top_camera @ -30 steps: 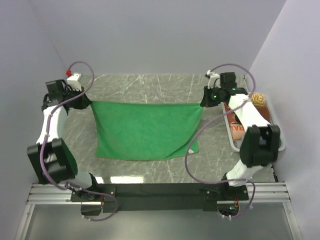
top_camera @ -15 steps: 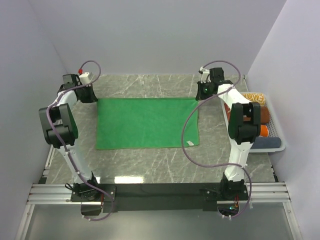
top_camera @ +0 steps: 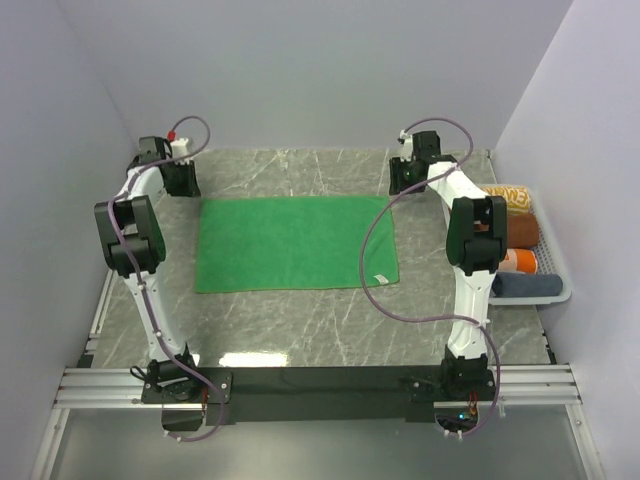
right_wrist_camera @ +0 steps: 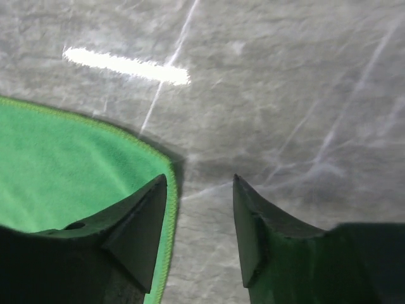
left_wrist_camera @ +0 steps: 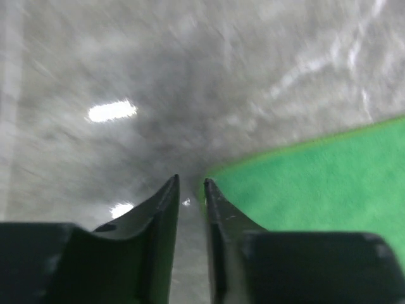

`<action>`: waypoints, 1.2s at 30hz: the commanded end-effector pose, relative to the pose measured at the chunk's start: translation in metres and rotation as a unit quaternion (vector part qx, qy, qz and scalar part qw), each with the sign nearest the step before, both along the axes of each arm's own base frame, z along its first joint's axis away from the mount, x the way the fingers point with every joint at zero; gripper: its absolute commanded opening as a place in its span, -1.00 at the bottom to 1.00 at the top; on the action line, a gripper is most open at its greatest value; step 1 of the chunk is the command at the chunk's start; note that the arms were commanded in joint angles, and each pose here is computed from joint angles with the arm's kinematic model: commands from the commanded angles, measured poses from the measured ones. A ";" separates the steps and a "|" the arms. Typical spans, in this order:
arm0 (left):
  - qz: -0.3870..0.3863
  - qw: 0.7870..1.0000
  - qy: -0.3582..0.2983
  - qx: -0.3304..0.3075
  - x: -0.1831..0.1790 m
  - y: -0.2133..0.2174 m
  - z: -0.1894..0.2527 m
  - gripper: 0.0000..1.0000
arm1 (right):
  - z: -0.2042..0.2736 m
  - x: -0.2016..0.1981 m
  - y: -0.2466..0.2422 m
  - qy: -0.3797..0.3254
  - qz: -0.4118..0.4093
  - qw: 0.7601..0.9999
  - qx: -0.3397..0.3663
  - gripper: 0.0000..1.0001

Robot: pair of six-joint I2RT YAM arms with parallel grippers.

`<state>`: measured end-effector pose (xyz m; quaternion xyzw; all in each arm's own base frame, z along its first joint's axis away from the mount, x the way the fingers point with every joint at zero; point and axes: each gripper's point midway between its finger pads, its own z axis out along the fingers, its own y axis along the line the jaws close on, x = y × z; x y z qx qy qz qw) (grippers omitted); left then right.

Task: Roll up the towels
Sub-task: Flatten the towel

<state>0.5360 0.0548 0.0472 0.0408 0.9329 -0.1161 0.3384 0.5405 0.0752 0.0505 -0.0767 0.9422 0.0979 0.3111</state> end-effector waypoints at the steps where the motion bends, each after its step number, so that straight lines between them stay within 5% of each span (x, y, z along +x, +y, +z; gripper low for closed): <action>1: 0.013 0.999 -0.002 0.034 0.011 0.021 0.032 -0.36 | 0.049 0.017 -0.007 -0.052 -0.025 0.998 -0.019 0.10; 4: -0.001 0.999 -0.006 0.035 0.001 0.020 0.051 0.06 | 0.077 -0.002 -0.005 -0.051 -0.004 0.999 -0.016 0.05; 6: -0.028 0.999 -0.005 0.041 -0.021 0.015 0.065 0.12 | 0.094 -0.029 -0.001 -0.040 0.027 0.999 -0.016 -0.03; 10: -0.097 0.995 -0.019 0.027 -0.080 -0.006 0.099 -0.01 | 0.084 -0.096 0.013 0.031 0.095 0.995 -0.007 -0.15; 18: -0.180 0.980 0.085 -0.010 -0.215 -0.046 0.049 -0.31 | 0.050 -0.220 0.061 0.130 0.187 0.973 -0.032 -0.45; 26: -0.158 0.977 0.139 -0.015 -0.262 -0.051 0.009 -0.53 | 0.007 -0.248 0.055 0.175 0.159 0.968 -0.089 -0.68; 36: -0.136 0.975 0.173 0.004 -0.271 -0.042 -0.019 -0.66 | -0.023 -0.262 0.041 0.224 0.141 0.955 -0.133 -0.73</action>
